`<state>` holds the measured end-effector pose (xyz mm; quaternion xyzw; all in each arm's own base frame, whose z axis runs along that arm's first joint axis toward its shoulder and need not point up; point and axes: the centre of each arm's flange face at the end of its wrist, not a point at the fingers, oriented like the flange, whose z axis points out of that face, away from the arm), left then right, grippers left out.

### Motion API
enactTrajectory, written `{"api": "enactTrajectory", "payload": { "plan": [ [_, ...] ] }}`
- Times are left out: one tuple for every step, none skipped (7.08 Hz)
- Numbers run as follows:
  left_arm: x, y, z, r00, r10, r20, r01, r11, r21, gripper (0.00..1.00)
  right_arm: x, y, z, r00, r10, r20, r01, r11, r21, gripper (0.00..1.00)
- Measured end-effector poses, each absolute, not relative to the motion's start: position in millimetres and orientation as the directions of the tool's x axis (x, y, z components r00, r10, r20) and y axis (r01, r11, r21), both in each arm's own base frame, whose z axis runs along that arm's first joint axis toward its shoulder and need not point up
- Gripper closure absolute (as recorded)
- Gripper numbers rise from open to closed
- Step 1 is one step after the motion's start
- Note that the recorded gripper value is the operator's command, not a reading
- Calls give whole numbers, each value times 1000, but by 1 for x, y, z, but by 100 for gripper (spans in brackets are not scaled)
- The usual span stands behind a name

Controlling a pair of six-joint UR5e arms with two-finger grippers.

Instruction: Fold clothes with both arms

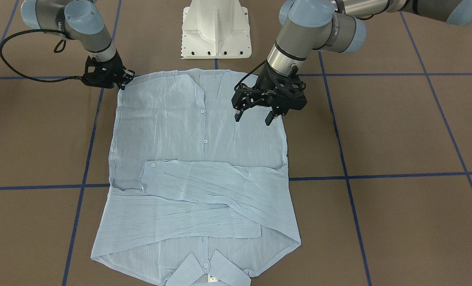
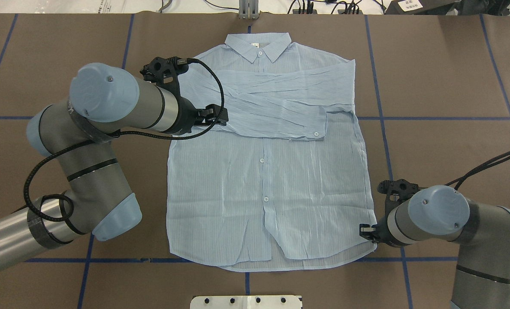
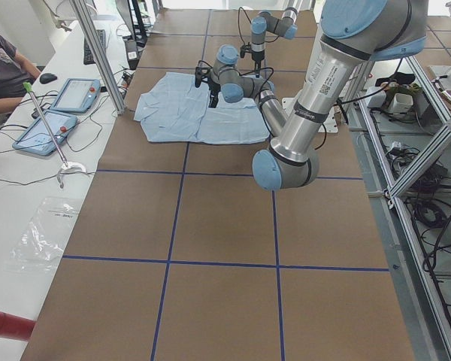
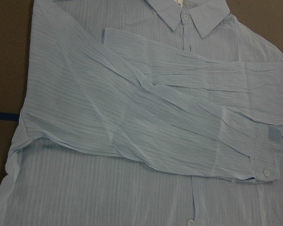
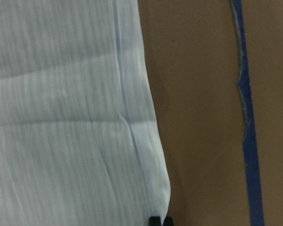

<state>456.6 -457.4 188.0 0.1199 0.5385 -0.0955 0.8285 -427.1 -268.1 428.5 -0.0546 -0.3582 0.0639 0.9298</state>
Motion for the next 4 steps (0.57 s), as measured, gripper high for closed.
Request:
{"api": "enactTrajectory", "payload": {
  "plan": [
    [456, -458, 190, 404, -31, -914, 288, 953, 95, 6, -428, -269, 426, 732, 157, 663, -81, 986, -145, 100],
    [456, -457, 194, 410, -34, -912, 286, 954, 93, 5, -428, -272, 422, 725, 160, 670, -87, 986, -141, 100],
    [456, -452, 203, 420, -43, -906, 279, 957, 84, 5, -428, -276, 415, 716, 163, 679, -98, 986, -133, 100],
    [456, -438, 223, 439, -61, -896, 263, 963, 64, 5, -429, -280, 409, 708, 163, 687, -114, 987, -117, 100]
  ]
}}
